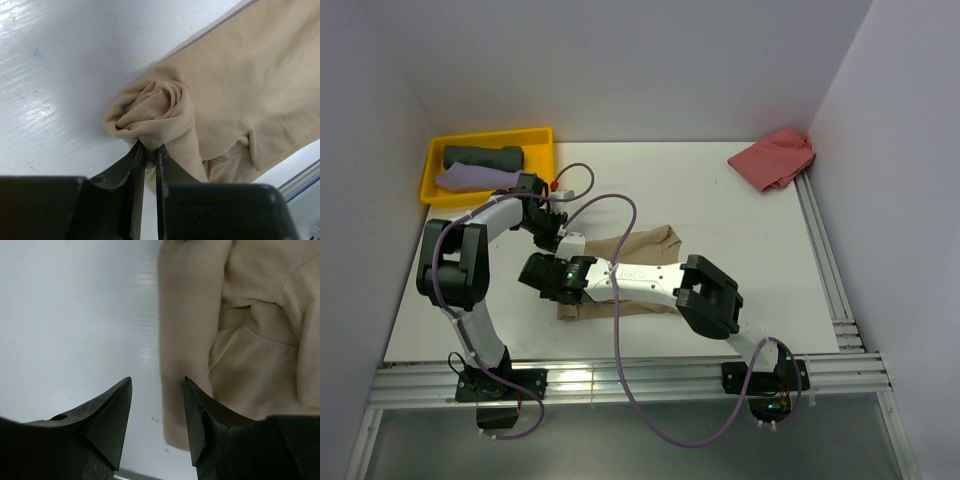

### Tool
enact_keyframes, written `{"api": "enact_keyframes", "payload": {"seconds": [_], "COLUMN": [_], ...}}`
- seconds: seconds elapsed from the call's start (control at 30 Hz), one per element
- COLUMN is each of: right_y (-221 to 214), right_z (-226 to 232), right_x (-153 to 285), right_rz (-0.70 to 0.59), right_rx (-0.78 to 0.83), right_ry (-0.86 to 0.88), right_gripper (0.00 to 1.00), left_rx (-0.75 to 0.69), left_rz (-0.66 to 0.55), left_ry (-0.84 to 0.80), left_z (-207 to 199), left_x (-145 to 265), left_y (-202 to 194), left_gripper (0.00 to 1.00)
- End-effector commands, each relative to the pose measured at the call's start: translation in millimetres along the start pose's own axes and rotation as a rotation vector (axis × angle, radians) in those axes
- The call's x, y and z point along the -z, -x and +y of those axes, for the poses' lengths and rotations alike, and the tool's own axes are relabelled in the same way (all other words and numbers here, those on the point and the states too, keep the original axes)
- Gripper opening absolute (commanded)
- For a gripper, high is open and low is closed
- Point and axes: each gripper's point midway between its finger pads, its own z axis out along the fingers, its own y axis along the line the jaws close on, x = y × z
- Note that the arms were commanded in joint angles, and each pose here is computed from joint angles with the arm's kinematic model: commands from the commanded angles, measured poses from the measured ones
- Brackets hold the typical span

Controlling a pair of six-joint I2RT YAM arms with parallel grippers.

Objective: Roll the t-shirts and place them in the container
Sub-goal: Roll the tshirt

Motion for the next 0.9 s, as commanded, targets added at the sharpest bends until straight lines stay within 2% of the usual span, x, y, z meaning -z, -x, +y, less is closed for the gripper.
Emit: {"api": "enact_keyframes", "payload": {"seconds": [0.0, 0.33, 0.57, 0.67, 0.87], "right_y": [1, -16, -30, -35, -39], "right_z": [-4, -31, -46, -51, -59], "right_x": [-5, -14, -22, -24, -24], "right_rz": [-0.013, 0.024, 0.06, 0.076, 0.085], "right_rx": [0.044, 0.071, 0.127, 0.151, 0.149], "right_ry": [-0.041, -0.131, -0.198, -0.23, -0.248], "right_gripper": [0.53, 0.53, 0.54, 0.54, 0.53], "left_rx": [-0.03, -0.051, -0.084, -0.094, -0.107], "left_rz": [-0.027, -0.034, -0.07, -0.089, -0.123], "left_ry": [0.028, 0.003, -0.021, -0.022, -0.04], "left_z": [0, -6, -14, -17, -26], "left_x": [-1, 1, 12, 19, 32], "left_y": [7, 9, 19, 28, 44], "left_gripper": [0.16, 0.34, 0.53, 0.57, 0.58]}}
